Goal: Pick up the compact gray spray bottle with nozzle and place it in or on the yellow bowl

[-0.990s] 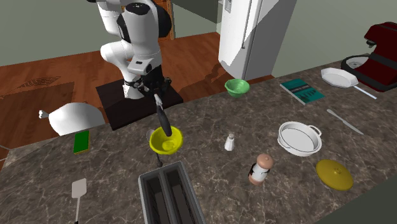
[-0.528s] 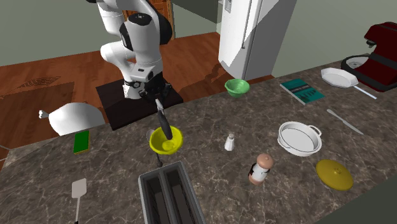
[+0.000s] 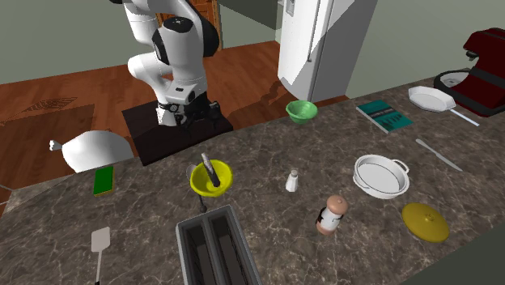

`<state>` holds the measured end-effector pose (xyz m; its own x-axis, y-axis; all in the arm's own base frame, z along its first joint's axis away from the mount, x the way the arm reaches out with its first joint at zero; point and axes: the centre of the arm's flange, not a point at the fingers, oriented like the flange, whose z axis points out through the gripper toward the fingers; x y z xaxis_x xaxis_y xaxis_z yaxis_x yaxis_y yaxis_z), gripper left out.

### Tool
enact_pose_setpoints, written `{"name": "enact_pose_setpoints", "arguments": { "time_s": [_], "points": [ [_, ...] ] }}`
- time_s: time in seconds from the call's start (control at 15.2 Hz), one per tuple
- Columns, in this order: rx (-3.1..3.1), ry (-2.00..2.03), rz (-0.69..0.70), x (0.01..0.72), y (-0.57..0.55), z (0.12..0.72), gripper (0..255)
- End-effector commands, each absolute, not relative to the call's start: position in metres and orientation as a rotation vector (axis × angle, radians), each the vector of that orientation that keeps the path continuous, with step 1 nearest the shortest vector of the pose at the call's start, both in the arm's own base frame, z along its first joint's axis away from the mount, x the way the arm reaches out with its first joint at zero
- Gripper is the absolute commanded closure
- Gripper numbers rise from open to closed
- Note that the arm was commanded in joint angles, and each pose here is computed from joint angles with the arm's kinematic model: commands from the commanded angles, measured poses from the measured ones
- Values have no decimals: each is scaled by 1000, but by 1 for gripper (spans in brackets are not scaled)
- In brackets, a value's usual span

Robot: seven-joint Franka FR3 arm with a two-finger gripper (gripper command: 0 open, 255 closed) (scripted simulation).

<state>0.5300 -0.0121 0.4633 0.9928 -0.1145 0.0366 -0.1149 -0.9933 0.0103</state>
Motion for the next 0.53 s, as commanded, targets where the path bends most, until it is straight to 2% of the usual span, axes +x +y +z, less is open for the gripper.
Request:
{"name": "enact_pose_setpoints", "arguments": {
  "time_s": [0.0, 0.13, 0.46],
  "points": [
    [3124, -180, 56, 530, -12, 463, 0],
    [3124, -180, 56, 530, -12, 463, 0],
    [3124, -180, 56, 528, -11, 513, 0]
  ]
}}
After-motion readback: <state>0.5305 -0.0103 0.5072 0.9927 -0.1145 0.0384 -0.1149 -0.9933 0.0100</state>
